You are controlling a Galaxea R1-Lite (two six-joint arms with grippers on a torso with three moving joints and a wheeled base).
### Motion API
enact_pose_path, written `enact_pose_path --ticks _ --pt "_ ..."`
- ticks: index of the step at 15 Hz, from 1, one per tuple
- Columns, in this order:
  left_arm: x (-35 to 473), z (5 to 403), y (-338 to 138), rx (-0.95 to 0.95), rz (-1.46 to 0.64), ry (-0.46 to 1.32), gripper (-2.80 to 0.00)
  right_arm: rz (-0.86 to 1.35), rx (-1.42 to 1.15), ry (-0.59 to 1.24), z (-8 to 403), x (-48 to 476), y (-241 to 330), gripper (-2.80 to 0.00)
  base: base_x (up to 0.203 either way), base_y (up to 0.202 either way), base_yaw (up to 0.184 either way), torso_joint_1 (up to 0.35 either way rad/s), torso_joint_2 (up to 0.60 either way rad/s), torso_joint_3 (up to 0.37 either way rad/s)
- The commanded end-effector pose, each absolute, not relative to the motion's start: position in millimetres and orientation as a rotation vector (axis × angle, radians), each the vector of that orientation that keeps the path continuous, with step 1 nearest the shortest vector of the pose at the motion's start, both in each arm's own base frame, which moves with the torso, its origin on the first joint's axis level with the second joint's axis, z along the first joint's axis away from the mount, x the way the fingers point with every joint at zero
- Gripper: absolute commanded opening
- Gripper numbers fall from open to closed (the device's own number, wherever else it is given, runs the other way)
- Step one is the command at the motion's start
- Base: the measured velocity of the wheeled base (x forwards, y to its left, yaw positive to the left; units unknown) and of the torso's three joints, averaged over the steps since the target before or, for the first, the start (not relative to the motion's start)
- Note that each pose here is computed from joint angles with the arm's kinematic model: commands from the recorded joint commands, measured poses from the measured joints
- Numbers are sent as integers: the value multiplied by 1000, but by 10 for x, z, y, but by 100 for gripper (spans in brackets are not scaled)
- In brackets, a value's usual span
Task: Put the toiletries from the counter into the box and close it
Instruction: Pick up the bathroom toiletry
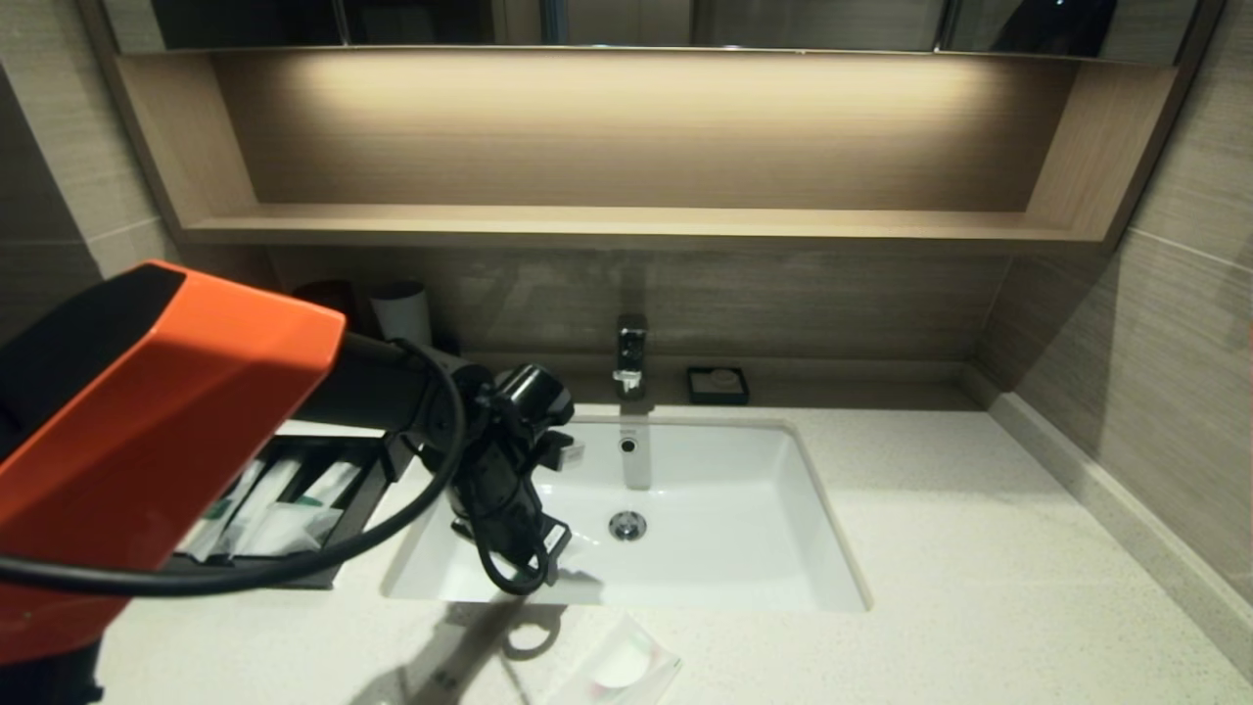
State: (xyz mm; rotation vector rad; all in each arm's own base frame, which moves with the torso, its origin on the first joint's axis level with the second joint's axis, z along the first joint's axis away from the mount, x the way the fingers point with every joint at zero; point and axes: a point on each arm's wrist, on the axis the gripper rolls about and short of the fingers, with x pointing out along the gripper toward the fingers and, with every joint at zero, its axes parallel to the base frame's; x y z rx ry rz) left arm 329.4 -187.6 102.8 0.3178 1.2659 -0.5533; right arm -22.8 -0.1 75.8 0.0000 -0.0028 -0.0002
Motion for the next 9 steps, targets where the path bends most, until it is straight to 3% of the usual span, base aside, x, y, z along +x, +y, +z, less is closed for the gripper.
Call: enact_pose_path --ticks 1,9 --pt "3284 1008 -1871 319 -552 1279 -280 0 0 -2 754 -227 -1 -280 0 0 0 0 0 0" --pt "3253 1140 -1847 311 -554 1246 -280 0 0 -2 754 -227 -1 -280 0 0 0 0 0 0"
